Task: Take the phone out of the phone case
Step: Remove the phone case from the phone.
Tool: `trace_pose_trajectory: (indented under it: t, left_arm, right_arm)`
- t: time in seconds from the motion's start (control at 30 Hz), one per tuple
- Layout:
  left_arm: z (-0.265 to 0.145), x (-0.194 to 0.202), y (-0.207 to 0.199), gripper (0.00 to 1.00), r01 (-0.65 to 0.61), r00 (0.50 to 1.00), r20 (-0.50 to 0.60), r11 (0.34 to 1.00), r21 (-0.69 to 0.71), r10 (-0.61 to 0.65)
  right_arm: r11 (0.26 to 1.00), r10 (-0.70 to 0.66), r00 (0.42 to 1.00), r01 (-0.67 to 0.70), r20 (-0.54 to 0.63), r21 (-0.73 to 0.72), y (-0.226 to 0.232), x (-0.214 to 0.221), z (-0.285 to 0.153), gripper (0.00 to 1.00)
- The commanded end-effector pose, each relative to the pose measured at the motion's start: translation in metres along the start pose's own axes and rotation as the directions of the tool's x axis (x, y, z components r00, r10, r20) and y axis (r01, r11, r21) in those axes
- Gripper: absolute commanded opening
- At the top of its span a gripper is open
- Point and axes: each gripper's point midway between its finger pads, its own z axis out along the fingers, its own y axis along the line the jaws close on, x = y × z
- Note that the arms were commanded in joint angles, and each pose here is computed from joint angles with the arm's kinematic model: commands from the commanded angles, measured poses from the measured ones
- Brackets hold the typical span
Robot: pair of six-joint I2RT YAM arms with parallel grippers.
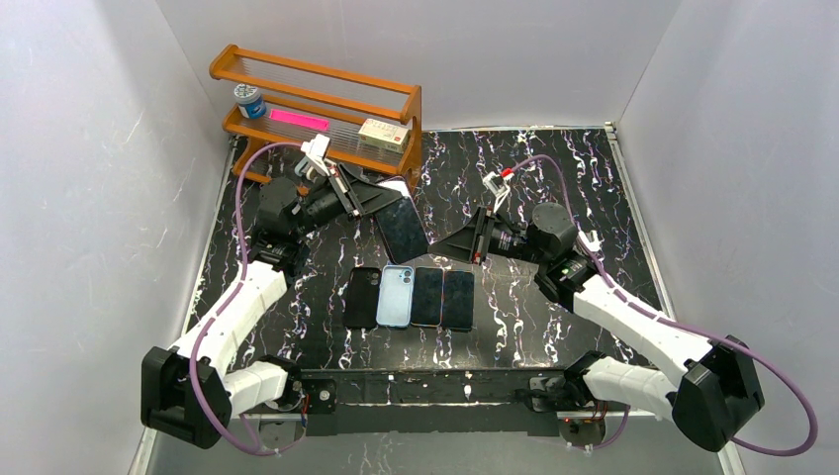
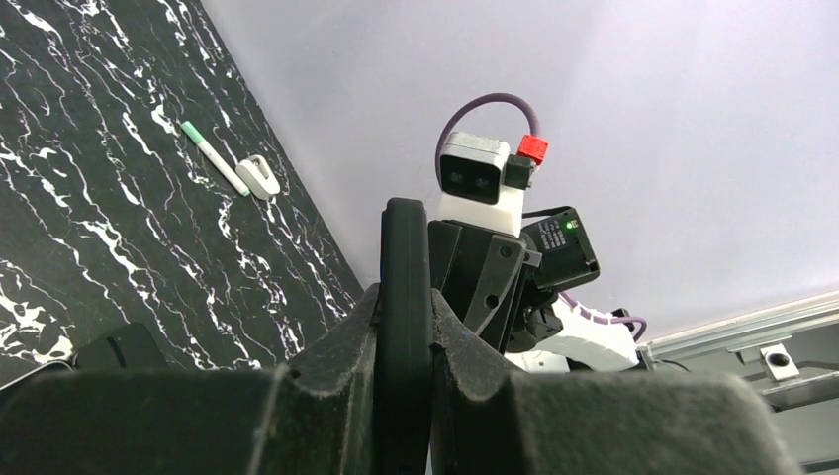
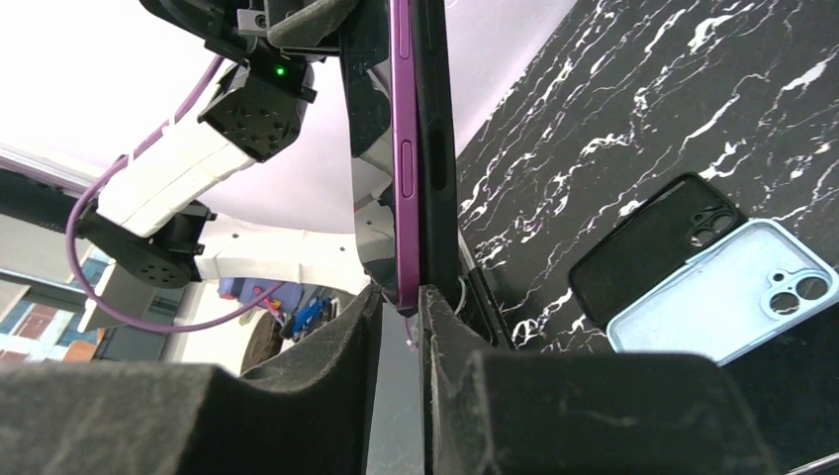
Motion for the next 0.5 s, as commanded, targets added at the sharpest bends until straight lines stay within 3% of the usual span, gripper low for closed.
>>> trace_pose_trajectory:
  t: [0.0,0.2,0.47]
  left_arm:
    - [-0.007,-0.002,-0.027,0.0,-0.053,0.998,0.021,0.996,0.077,0.051]
    - [-0.009,0.006,-0.017,0.0,-0.031,0.999,0.019,0.998,0.057,0.03]
    - [-0.003,0.019,-0.037,0.0,-0.01,1.0,0.011,0.994,0.113,0.009]
  right_arm:
    - [0.991,-0.046,0.998,0.051,0.046,-0.124,0.03,-0.013,0.001,0.26]
    - [0.982,-0.038,0.997,0.051,0.073,-0.182,0.042,-0.021,0.003,0.25]
    - [0.973,-0.04,0.997,0.055,0.071,-0.226,0.045,-0.032,0.016,0.28]
